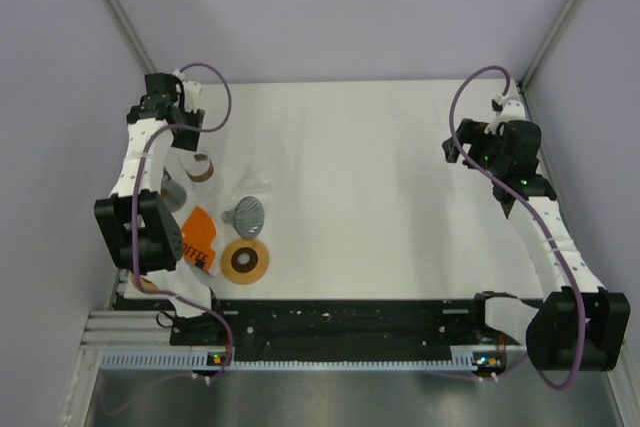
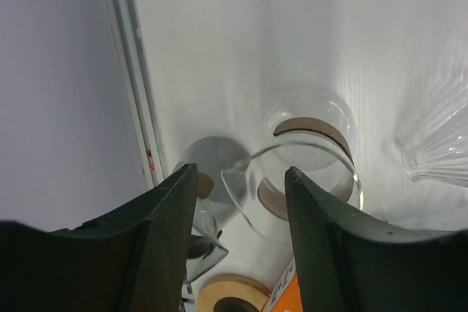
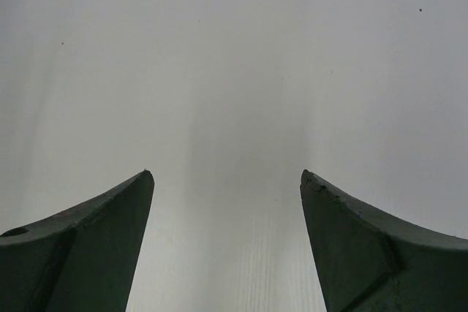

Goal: Place the coffee filter in the dripper

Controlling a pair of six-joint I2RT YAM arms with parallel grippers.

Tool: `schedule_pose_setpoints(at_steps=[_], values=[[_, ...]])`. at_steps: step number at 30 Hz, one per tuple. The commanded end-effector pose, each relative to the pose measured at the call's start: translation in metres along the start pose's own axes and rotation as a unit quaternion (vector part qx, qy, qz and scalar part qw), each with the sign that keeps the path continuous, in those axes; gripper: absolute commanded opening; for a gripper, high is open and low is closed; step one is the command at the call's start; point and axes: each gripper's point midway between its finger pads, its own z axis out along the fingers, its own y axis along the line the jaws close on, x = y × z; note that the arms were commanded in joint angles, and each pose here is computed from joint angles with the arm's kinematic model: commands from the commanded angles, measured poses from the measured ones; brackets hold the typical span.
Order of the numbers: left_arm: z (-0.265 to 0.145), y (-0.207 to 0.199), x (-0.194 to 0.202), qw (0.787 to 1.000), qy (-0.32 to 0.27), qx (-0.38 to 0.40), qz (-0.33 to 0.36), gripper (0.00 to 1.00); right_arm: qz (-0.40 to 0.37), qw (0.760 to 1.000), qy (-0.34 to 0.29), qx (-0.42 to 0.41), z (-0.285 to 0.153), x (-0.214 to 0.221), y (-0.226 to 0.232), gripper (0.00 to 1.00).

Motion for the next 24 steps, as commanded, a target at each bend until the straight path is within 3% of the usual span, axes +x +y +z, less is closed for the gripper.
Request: schedule_pose_setpoints(at_steps=[1, 8, 10, 12, 14, 20, 24], values=[[0.020, 0.005, 0.000, 1.000, 0.027, -0.005, 0.010, 0.57, 0.003, 1.000, -0.020, -0.024, 0.000, -0.010, 0.011, 0.81], [0.045, -0.012, 0.021, 0.996, 0.078, 0.036, 0.011, 0.47, 0.005, 1.000, -0.023, -0.020, 0.003, -0.010, 0.009, 0.81], [0.049, -0.014, 0.025, 0.996, 0.085, 0.040, 0.009, 0.33, 0.006, 1.000, -0.021, -0.018, 0.004, -0.008, 0.008, 0.81], [0.048, -0.018, 0.024, 0.995, 0.084, 0.046, 0.003, 0.12, 0.006, 1.000, -0.018, -0.016, 0.005, -0.006, 0.007, 0.81], [0.042, -0.015, 0.020, 0.996, 0.073, 0.042, -0.004, 0.00, 0.008, 1.000, -0.017, -0.016, 0.006, -0.005, 0.007, 0.81], [0.017, -0.007, -0.012, 0.999, 0.013, 0.028, -0.034, 0.00, 0.009, 1.000, -0.015, -0.019, 0.007, -0.005, 0.008, 0.80], [-0.027, -0.038, -0.055, 0.987, -0.070, 0.125, -0.069, 0.00, 0.011, 1.000, -0.011, -0.027, 0.008, -0.003, 0.010, 0.80]])
